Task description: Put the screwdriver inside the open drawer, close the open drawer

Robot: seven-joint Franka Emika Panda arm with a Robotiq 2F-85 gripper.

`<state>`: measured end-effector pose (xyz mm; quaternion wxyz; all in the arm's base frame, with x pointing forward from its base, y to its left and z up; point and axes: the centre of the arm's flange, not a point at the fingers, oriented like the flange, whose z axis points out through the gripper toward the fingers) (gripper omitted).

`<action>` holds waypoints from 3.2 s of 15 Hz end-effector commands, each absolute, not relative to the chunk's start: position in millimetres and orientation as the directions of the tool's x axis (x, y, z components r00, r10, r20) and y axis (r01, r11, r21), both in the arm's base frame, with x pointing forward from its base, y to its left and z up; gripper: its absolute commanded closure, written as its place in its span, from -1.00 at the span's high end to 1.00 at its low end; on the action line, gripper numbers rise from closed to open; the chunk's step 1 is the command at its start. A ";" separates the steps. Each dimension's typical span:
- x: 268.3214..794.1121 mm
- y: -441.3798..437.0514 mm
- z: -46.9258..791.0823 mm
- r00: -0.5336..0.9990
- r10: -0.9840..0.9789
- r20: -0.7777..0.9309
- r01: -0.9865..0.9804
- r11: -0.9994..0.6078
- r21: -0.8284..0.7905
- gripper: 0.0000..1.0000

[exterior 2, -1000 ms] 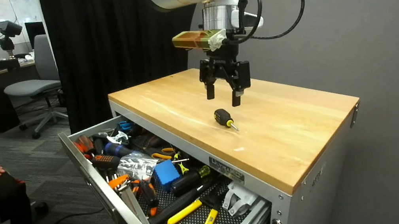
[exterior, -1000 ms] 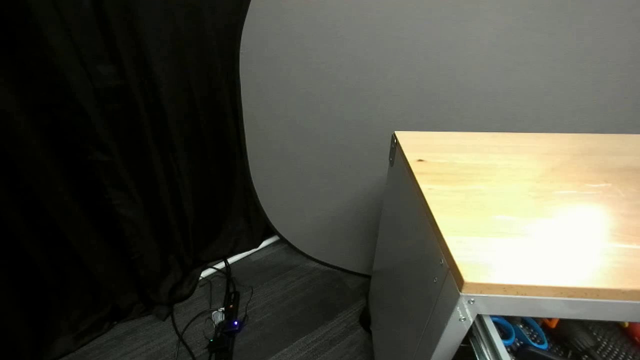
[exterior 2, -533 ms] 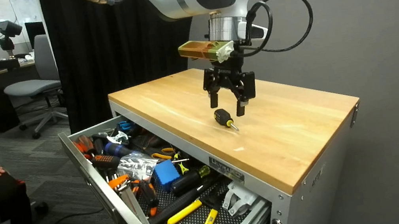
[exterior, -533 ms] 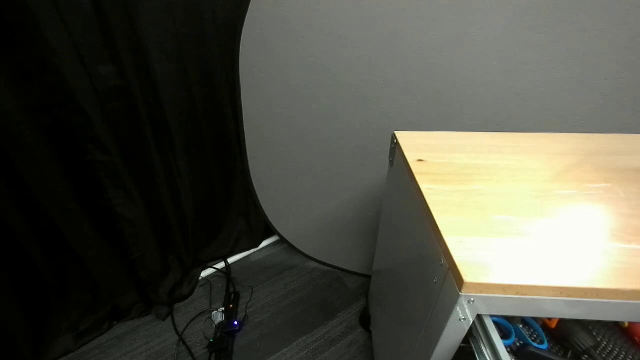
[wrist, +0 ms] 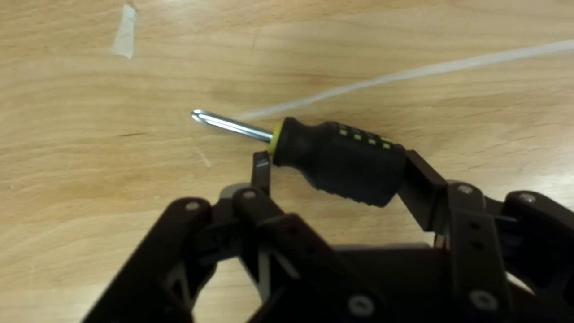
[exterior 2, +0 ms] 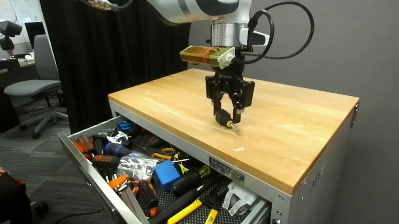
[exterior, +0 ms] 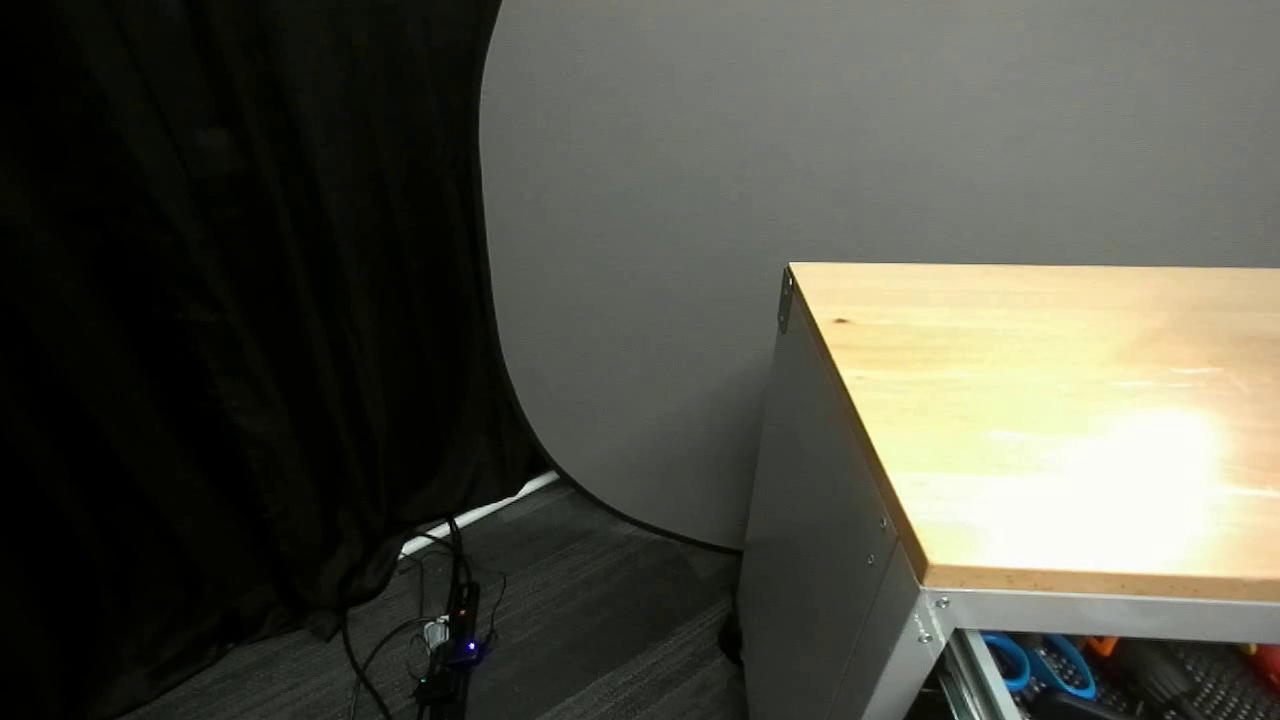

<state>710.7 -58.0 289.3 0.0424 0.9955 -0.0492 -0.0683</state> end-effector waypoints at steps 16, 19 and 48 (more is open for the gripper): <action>596.2 -74.6 325.5 0.960 -0.261 -0.105 -0.252 -0.963 0.095 -0.12; 578.0 -82.8 313.4 0.951 -0.304 -0.054 -0.298 -0.950 0.097 -0.12; 448.9 -170.3 236.6 0.735 -0.661 -0.154 -0.621 -0.746 0.241 1.00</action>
